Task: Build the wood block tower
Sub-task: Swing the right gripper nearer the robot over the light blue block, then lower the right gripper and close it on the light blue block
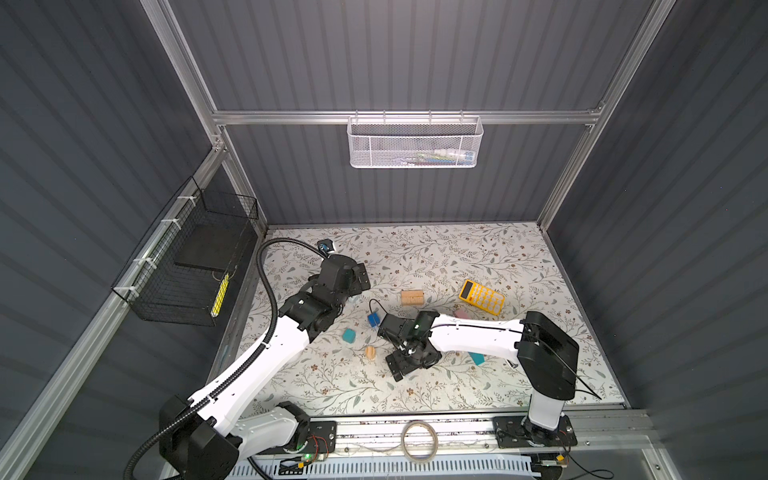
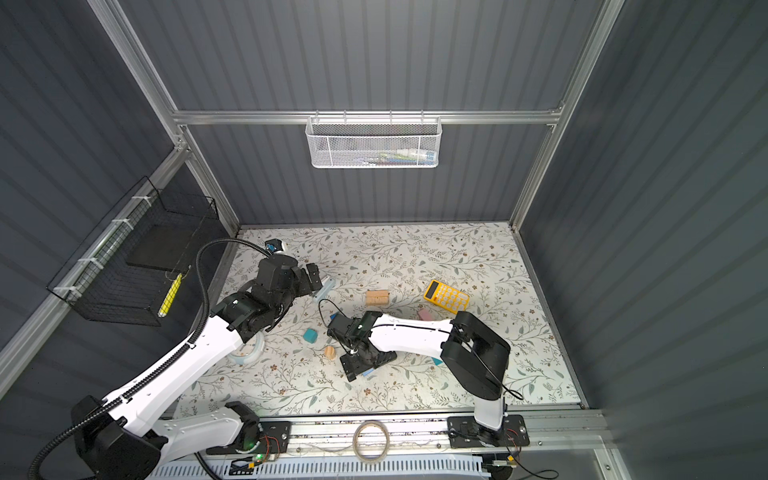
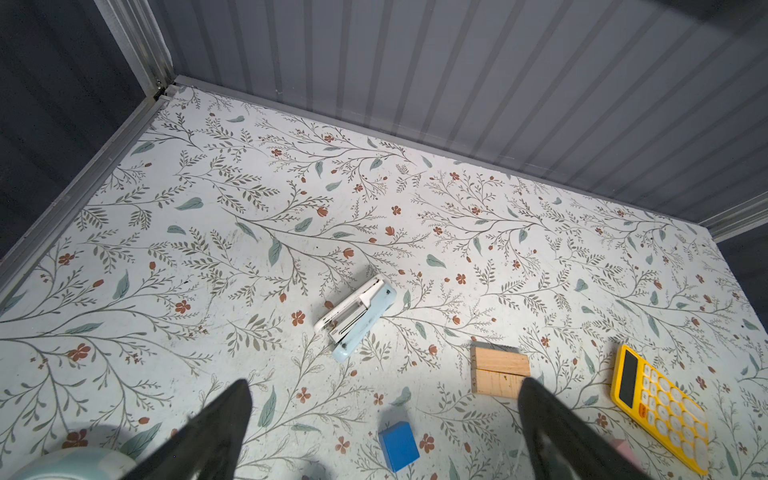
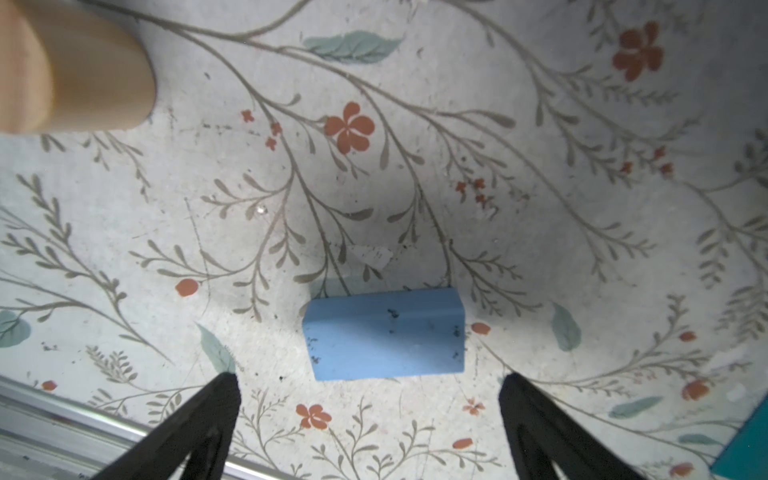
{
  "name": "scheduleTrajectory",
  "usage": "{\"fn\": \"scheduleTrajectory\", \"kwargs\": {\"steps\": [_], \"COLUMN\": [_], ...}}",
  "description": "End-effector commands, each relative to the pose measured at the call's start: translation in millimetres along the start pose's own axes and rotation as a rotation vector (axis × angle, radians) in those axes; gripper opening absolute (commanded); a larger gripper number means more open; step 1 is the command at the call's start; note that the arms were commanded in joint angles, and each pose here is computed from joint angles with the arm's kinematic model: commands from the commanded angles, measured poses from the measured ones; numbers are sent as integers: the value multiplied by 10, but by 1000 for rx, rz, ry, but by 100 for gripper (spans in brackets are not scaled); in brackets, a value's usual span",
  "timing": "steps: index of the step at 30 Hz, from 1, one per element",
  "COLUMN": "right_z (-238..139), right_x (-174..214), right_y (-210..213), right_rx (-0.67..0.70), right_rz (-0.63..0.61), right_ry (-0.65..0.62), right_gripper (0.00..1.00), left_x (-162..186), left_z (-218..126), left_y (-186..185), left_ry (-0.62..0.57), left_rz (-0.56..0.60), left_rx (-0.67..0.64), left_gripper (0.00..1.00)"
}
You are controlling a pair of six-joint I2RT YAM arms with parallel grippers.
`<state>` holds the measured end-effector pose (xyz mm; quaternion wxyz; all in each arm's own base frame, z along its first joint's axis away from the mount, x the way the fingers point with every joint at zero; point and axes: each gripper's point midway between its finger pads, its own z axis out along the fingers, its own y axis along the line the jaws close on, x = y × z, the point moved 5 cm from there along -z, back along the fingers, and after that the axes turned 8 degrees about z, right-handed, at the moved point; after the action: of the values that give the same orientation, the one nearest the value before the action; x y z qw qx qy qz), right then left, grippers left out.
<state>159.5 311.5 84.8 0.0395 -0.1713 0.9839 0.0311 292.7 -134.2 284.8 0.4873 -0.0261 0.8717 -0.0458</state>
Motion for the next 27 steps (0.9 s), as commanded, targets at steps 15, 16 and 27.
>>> {"fn": "scheduleTrajectory", "kwargs": {"steps": [15, 16, 27], "right_z": [180, 185, 206], "right_x": [-7, -6, 1], "right_y": [-105, -106, -111], "right_rx": [35, 34, 37], "right_rz": [2, 2, 0], "right_ry": [43, 44, 60], "right_gripper": [90, 88, 82], "left_x": [9, 12, 11], "left_z": [-52, -49, -48], "left_y": [97, 98, 98], "left_ry": [-7, -6, -6], "left_rz": [10, 10, 13], "left_rx": [-34, -35, -36], "left_gripper": [100, 100, 100]}}
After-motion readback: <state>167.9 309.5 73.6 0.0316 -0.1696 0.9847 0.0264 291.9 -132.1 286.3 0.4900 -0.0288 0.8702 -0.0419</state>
